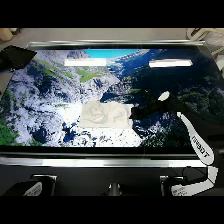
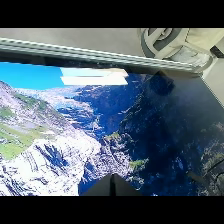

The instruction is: Fold the shirts.

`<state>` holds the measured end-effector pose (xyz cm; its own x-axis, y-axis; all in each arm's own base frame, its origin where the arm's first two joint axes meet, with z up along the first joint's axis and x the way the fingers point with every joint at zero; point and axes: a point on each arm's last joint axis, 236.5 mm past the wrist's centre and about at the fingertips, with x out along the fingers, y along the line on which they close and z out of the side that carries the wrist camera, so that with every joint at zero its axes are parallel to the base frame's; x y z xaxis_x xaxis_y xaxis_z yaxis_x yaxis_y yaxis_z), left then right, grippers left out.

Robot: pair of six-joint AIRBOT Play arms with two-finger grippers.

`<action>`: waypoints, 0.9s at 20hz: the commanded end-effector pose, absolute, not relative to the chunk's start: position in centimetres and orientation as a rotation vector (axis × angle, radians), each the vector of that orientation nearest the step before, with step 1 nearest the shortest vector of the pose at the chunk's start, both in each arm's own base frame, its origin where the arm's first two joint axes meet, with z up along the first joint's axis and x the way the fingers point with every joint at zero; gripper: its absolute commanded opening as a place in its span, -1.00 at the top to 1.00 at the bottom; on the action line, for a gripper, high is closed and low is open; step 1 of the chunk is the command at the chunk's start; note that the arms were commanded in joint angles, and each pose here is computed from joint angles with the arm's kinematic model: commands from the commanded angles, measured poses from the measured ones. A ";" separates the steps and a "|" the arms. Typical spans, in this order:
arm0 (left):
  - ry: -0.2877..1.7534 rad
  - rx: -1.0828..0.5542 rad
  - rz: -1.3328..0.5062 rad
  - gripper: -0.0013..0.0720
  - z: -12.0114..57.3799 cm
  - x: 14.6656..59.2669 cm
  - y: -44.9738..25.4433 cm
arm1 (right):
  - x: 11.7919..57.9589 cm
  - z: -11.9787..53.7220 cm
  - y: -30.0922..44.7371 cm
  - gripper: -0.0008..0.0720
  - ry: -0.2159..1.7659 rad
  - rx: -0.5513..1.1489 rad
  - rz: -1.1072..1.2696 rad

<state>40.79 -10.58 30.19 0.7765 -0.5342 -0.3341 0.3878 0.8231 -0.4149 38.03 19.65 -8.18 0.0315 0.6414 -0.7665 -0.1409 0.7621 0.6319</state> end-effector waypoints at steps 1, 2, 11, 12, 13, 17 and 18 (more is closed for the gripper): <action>0.459 -0.339 -0.507 0.90 30.2 40.8 -10.5 | 40.7 -2.8 19.5 0.92 1.224 0.309 0.821; 0.459 -0.339 -0.507 0.90 30.2 40.8 -10.5 | 41.9 0.1 18.4 0.92 1.181 0.311 0.827; 0.512 -0.359 -0.500 0.90 27.8 41.3 -10.5 | 43.3 17.4 3.2 0.92 0.999 0.296 0.729; 0.520 -0.362 -0.499 0.90 27.4 41.3 -10.5 | 42.8 17.5 1.2 0.92 1.006 0.317 0.699; 0.526 -0.365 -0.497 0.90 27.1 41.3 -10.5 | 42.5 17.5 -0.7 0.92 1.008 0.327 0.669; 0.535 -0.369 -0.495 0.90 26.6 41.4 -10.5 | 40.5 14.7 -10.5 0.92 1.080 0.301 0.410; 0.535 -0.369 -0.495 0.89 26.6 41.4 -10.5 | 39.3 13.5 -13.4 0.92 1.127 0.271 0.327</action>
